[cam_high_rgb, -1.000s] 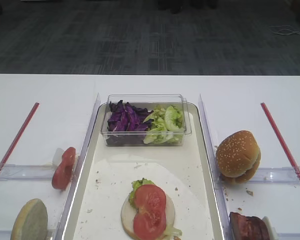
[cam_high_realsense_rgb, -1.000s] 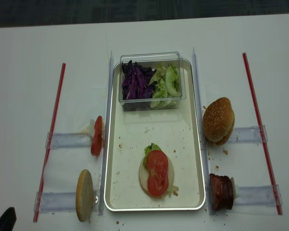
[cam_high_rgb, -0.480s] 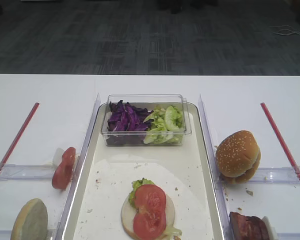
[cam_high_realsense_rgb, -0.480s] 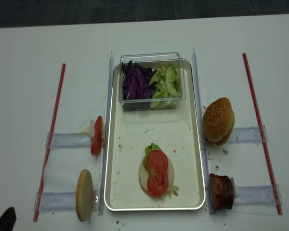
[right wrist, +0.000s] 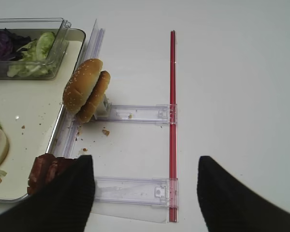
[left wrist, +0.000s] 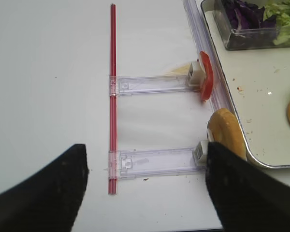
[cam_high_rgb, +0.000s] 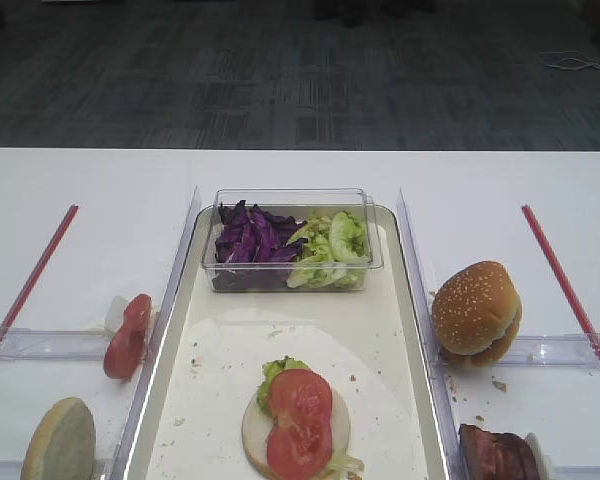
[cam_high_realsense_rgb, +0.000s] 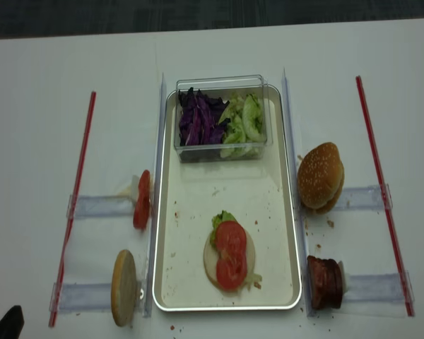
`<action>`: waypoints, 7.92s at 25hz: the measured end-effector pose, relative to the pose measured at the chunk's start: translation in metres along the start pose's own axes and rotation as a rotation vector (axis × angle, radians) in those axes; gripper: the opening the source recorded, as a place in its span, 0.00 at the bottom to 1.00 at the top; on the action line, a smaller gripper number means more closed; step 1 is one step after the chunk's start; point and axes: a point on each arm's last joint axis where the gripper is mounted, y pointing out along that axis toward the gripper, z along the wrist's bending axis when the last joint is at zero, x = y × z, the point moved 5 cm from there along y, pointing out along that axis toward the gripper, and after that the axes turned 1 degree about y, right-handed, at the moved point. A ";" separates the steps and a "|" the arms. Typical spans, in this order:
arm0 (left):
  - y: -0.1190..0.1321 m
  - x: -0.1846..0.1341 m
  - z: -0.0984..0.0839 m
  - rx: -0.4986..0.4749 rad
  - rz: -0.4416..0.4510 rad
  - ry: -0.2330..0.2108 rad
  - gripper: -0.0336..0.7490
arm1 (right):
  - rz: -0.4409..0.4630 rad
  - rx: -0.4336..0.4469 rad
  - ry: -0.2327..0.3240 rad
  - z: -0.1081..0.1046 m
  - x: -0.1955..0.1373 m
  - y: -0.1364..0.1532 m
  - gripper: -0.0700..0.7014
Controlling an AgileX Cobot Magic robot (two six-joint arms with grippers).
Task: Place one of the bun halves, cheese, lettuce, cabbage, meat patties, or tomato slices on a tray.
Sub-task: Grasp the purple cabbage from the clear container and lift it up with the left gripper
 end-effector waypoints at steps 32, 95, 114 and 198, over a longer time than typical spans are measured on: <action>0.000 0.019 -0.001 0.006 0.110 -0.044 0.64 | -0.002 0.001 -0.003 0.000 0.000 0.000 0.70; 0.274 0.235 -0.012 0.002 0.658 -0.012 0.60 | -0.002 0.001 -0.003 0.000 0.000 0.000 0.70; 0.345 0.224 -0.015 -0.019 0.726 -0.012 0.58 | -0.002 0.001 -0.003 0.000 0.000 0.000 0.70; 0.392 0.165 -0.202 -0.280 0.814 0.242 0.55 | -0.002 0.001 -0.003 0.000 0.000 0.000 0.70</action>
